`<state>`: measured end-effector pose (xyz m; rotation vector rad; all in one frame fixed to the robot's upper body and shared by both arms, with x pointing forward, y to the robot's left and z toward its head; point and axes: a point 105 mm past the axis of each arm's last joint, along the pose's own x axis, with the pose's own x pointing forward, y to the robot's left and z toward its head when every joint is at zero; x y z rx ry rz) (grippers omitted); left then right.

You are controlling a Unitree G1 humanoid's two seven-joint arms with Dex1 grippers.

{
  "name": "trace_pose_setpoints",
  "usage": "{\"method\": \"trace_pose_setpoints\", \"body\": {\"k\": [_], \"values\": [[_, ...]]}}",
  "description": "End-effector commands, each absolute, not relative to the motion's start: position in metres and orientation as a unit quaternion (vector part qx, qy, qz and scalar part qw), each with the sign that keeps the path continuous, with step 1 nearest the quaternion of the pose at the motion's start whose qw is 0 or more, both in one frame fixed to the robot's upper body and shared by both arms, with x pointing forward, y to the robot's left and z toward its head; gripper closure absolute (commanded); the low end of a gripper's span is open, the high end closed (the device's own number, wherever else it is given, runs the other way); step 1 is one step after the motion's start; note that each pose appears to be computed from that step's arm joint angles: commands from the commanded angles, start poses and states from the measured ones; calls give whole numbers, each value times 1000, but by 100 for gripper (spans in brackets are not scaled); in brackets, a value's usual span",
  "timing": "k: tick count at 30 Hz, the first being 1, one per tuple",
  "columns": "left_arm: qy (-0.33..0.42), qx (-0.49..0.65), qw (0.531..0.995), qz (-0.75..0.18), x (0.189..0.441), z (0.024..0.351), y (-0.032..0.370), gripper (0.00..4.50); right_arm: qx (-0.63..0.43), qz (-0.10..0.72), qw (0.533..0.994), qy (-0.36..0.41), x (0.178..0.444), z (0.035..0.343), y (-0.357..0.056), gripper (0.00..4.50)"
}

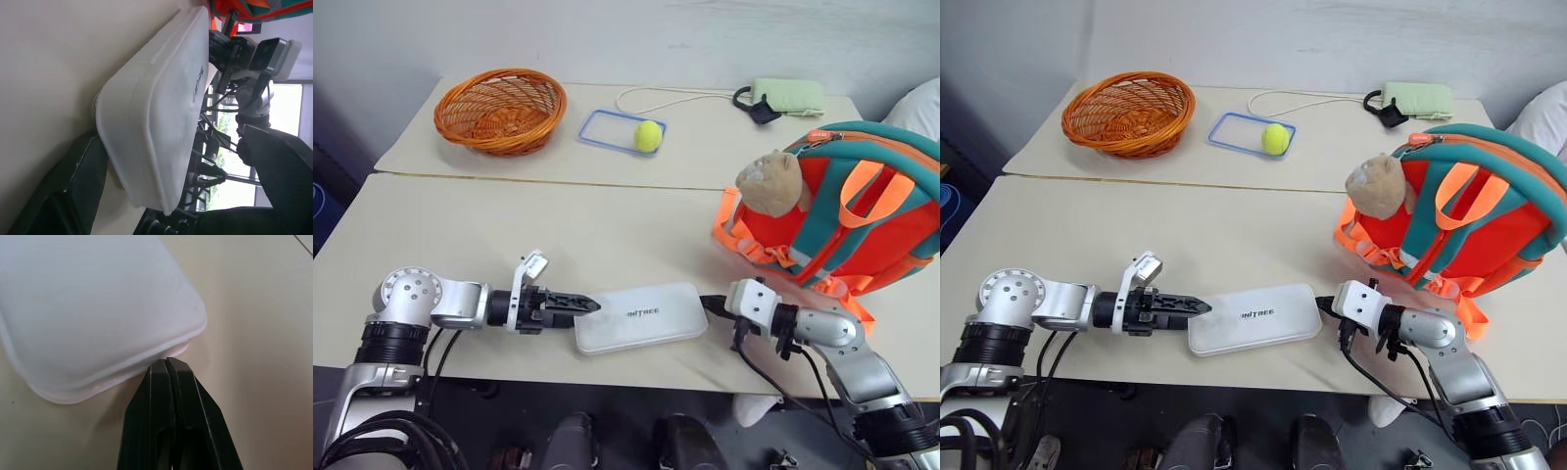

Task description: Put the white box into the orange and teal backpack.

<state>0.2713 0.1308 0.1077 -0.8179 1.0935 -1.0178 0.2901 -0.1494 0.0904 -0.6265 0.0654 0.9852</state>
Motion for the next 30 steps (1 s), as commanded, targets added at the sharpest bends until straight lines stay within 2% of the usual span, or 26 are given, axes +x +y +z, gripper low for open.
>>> {"method": "trace_pose_setpoints", "body": {"k": [1, 9, 12, 14, 17, 20, 21, 24, 27, 30], "values": [[495, -377, 643, -448, 276, 101, 112, 3, -292, 478, 828, 7, 283, 97, -134, 450], [493, -396, 631, -450, 278, 107, 105, 3, -286, 456, 843, 10, 282, 97, -137, 450], [495, -394, 624, -458, 275, 109, 101, 65, -283, 456, 844, 10, 280, 97, -135, 450], [494, -394, 622, -463, 274, 112, 101, 123, -281, 455, 845, 10, 279, 97, -135, 450], [483, -388, 649, -442, 282, 112, 104, 218, -282, 452, 846, 12, 276, 97, -140, 450], [460, -386, 639, -480, 279, 132, 100, 305, -277, 437, 855, 7, 273, 101, -149, 450], [453, -387, 638, -488, 278, 137, 99, 327, -274, 431, 860, 5, 272, 103, -152, 450], [399, -386, 661, -505, 279, 152, 99, 333, -211, 410, 887, -16, 265, 117, -163, 450], [265, -338, 732, -530, 281, 175, 114, 333, -157, 367, 917, -5, 248, 123, -194, 392], [178, -293, 764, -547, 283, 185, 131, 333, -138, 312, 940, 17, 228, 120, -227, 293]]}}
